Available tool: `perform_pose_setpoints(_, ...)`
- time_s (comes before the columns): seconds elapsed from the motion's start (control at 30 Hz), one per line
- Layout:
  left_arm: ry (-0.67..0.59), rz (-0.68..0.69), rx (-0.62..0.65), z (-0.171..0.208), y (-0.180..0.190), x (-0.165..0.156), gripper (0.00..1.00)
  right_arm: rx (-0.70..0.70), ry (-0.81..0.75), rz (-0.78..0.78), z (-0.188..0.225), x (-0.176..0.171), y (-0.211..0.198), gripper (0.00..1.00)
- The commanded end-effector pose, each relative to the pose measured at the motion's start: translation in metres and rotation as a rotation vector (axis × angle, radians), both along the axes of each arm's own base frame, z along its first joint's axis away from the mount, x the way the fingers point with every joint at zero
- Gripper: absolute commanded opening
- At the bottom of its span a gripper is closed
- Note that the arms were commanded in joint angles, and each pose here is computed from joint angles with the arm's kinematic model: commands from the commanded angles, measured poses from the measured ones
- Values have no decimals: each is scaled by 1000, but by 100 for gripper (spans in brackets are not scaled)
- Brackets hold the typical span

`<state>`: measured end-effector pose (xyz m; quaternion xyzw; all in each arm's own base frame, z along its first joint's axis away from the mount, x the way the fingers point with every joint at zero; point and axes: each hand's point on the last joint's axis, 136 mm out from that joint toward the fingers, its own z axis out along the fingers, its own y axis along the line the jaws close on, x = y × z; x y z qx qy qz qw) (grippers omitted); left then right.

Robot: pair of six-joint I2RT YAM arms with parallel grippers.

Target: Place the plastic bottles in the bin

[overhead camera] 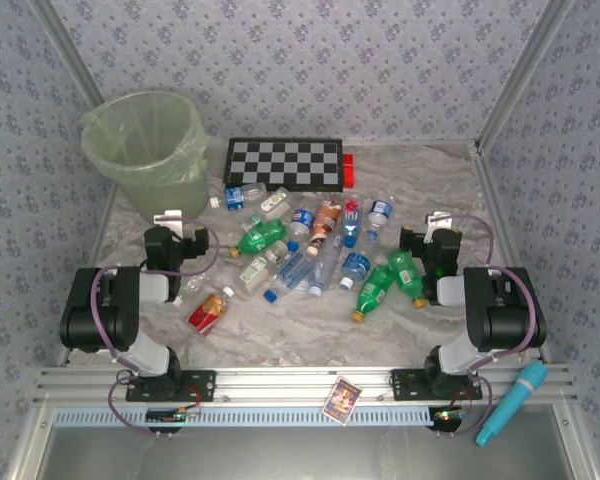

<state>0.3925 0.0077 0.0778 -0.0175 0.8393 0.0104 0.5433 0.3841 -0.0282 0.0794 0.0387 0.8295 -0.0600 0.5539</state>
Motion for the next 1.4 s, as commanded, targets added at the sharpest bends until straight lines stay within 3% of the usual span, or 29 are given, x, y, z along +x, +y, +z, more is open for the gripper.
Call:
perform_pose_setpoints(0.0, -31, -10, 4, 11, -1, 5, 100, -1, -27, -11, 9, 6, -2, 99)
perform_pose_setpoints(1.0, -22, 20, -25, 13, 8, 7, 100, -9, -46, -7, 12, 3, 0, 99)
perform_pose_setpoints(1.13, 67, 75, -19, 33, 16, 9, 100, -34, -84, -16, 27, -5, 1, 99)
perform_pose_setpoints(1.37, 77, 179, -107, 75, 25, -14, 100, 7, -71, -86, 47, -12, -13, 99)
